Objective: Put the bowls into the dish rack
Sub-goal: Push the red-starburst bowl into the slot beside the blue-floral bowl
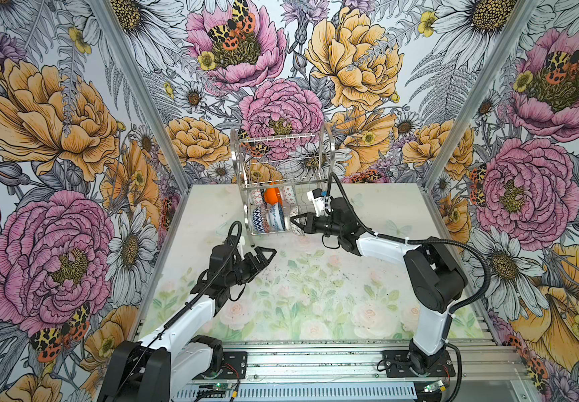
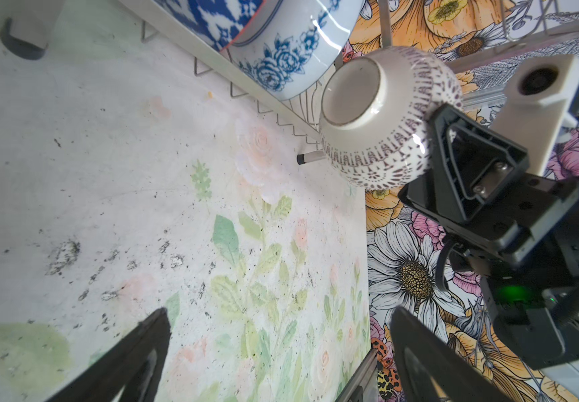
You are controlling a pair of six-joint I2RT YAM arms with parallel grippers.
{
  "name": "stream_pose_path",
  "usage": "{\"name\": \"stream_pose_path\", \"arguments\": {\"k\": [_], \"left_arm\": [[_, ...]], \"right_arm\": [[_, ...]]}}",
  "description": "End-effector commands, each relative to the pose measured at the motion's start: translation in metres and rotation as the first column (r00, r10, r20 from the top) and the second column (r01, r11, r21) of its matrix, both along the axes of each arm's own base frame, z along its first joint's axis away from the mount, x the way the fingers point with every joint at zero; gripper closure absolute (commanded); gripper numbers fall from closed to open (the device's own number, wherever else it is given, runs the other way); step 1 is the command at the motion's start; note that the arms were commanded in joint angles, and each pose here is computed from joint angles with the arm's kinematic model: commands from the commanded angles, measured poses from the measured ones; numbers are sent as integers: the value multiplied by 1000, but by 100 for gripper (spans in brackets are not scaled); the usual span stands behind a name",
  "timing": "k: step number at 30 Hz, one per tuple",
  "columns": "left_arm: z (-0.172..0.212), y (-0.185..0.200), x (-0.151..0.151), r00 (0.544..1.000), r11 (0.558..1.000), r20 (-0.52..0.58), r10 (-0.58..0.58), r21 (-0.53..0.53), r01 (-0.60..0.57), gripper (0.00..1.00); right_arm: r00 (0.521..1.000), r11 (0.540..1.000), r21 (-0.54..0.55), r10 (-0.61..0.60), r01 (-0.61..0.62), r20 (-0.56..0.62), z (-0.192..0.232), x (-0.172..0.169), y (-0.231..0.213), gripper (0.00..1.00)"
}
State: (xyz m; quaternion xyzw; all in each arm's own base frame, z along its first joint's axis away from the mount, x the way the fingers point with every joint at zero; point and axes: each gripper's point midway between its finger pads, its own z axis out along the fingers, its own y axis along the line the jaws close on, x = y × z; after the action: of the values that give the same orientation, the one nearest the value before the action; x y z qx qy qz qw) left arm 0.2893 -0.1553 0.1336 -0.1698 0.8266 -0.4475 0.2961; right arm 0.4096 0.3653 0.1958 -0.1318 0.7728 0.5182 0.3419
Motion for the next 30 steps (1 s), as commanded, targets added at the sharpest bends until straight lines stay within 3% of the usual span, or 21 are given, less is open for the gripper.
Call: {"name": "stream_pose_path", "arguments": {"k": [1,30], "left_arm": [[17,-6,8,997,1000,73,-18,14,17,1],[14,-1,8,997,998,80,-10,64,5,1]], "right_arm": [[985,993,118,5,-25,170,62,13,9,100],[986,978,207,2,-37,167,25,51,22,100]]}}
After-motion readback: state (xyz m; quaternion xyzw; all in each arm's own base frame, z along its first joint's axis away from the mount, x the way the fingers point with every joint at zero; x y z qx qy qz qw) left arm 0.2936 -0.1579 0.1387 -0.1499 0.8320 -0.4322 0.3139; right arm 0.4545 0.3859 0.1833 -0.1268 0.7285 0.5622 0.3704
